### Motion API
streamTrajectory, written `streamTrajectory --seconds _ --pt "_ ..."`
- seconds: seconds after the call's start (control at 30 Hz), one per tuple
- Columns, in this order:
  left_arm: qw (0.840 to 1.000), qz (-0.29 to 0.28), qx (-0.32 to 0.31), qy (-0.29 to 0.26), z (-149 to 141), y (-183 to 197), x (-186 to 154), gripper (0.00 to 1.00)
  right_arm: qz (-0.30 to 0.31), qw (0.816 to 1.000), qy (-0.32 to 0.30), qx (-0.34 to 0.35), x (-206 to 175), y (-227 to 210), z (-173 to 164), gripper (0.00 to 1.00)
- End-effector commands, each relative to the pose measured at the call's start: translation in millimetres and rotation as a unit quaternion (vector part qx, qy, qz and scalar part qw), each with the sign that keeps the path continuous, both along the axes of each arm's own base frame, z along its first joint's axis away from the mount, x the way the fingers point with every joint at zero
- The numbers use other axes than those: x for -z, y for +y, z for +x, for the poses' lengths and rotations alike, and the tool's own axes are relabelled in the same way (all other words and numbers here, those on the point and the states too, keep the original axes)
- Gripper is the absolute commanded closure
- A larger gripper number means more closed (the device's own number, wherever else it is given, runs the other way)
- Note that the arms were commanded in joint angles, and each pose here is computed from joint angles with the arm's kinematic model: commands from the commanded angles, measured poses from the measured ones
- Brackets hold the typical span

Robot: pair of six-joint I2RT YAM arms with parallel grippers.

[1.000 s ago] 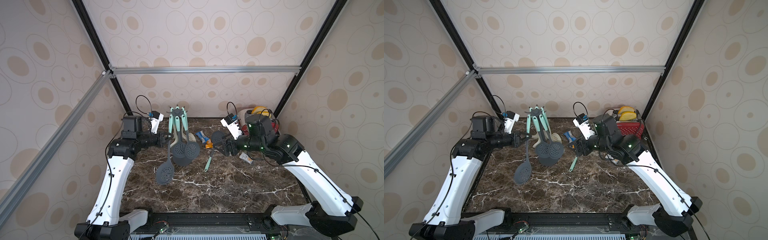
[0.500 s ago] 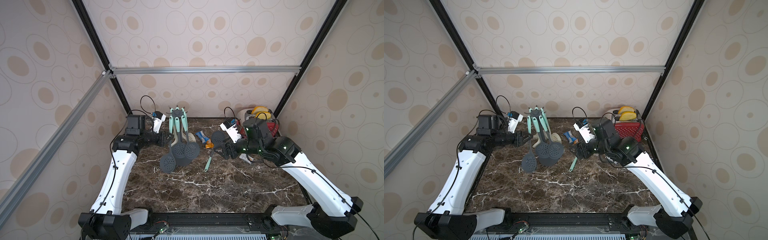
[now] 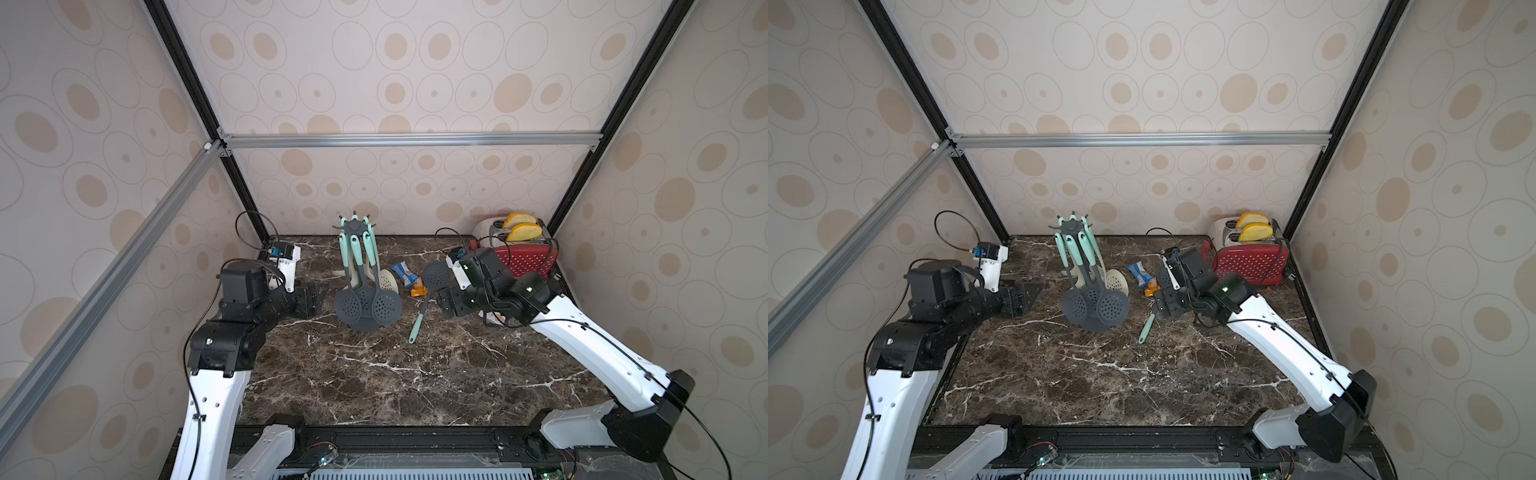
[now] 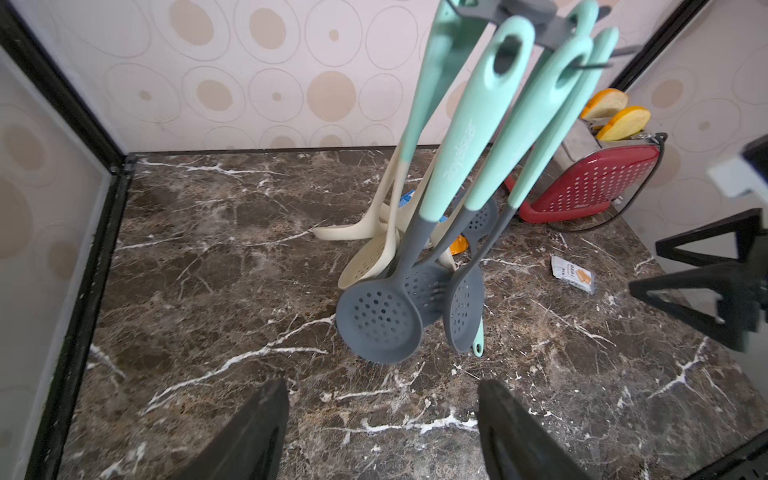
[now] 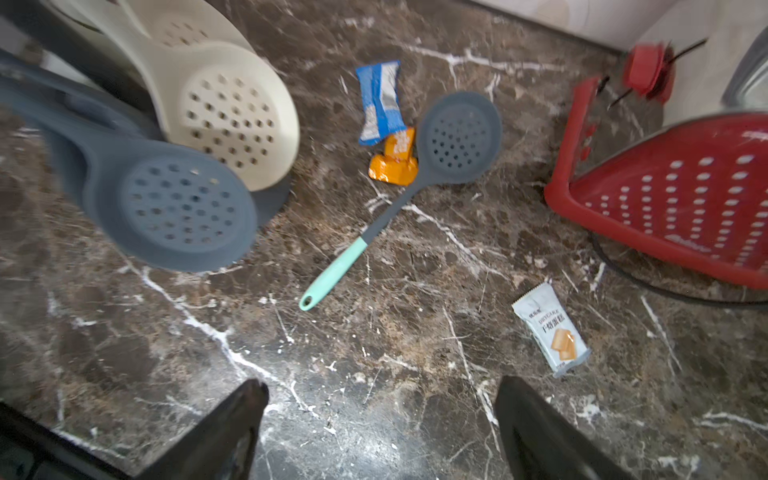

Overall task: Hang the skimmer on the kitchen utensil rack
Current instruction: Hang the skimmer on the rack, then pick up the skimmer from the center of the board.

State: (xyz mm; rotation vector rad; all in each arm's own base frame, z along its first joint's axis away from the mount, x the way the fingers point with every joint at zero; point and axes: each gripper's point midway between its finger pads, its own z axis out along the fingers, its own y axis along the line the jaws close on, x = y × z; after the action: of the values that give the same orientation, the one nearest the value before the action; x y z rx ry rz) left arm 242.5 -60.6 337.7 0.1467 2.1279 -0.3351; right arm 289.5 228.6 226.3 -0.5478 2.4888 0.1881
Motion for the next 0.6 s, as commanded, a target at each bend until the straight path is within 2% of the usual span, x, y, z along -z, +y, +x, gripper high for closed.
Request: streamTrajectory --seconds 0.0,0.1,0.3,0.57 --pt "0.999 0.024 -0.015 0.032 -18 1 26 0.26 -0.01 0.997 0.053 0.061 40 -7 15 0.15" --pt "0.999 0.034 0.01 0.033 -28 -14 43 0.27 -0.017 0.991 0.089 0.098 68 -2 30 0.21" --pt "0.998 0.044 0.051 0.021 -42 -37 68 0.27 -0.019 0.981 0.142 0.129 119 24 52 0.28" --pt "0.994 0.044 0.096 0.022 -47 -60 80 0.27 -0.038 0.973 0.178 0.139 166 48 76 0.3"
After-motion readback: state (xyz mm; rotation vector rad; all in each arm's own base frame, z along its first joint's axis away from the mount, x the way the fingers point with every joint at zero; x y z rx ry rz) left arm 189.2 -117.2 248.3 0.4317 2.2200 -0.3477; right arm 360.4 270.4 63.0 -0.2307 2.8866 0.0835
